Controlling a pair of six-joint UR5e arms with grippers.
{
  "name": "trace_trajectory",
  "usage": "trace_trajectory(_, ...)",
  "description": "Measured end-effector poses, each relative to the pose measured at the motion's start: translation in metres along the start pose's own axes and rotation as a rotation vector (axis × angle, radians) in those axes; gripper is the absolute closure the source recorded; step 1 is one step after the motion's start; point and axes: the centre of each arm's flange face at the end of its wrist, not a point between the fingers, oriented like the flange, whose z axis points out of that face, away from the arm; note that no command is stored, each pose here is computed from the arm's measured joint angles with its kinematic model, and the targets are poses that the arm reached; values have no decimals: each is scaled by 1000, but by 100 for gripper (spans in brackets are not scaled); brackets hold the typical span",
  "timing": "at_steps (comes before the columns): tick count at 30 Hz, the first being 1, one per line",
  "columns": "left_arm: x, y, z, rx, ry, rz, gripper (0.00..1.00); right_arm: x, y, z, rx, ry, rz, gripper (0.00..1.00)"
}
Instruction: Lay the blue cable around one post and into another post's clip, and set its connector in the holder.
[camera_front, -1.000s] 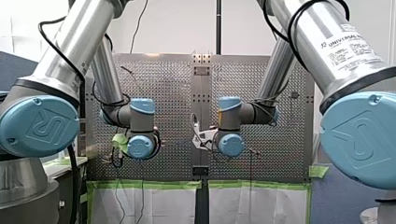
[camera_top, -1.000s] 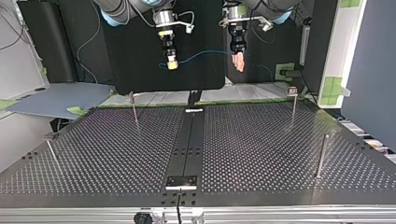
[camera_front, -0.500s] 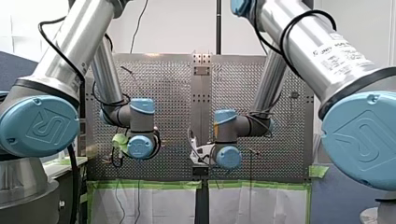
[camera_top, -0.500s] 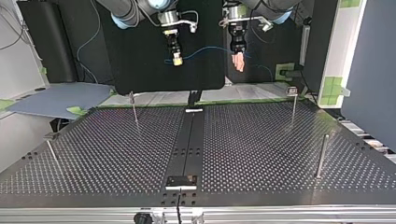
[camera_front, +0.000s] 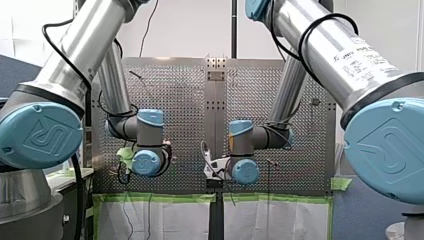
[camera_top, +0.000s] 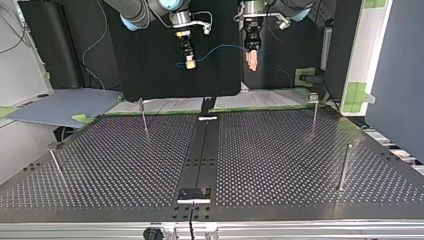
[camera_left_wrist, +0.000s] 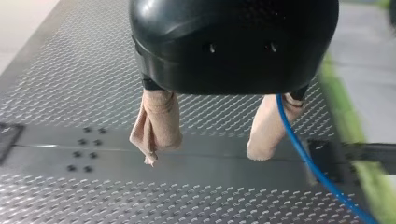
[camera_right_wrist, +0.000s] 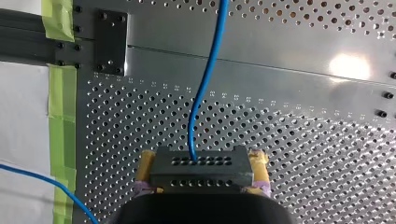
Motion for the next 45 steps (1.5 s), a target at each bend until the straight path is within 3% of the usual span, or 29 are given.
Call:
trace_trajectory(7, 17, 4, -10, 15, 45, 28, 0, 0, 0, 0, 0, 0, 0, 100)
trace_trajectory(20, 18, 3, -10, 18, 47, 28, 0, 0, 0, 0, 0, 0, 0, 100)
trace_trajectory(22, 14, 1, -8, 26, 43, 21, 0, 4, 3, 4, -11, 4, 8, 100)
trace_trajectory(27, 2, -3, -7, 36, 38, -10, 0, 31, 21, 23, -80, 31, 57, 100)
trace_trajectory(31, -10, -2, -8, 17, 35, -20, 0, 50, 29, 26, -117, 41, 96, 100)
trace_trajectory(37, -26, 5, -6, -38, 29, -43, 0, 75, 34, 26, -106, 50, 147, 100)
trace_trajectory(45, -57, 1, 8, -59, -6, -107, 0, 122, 36, 34, -82, 93, 226, 100)
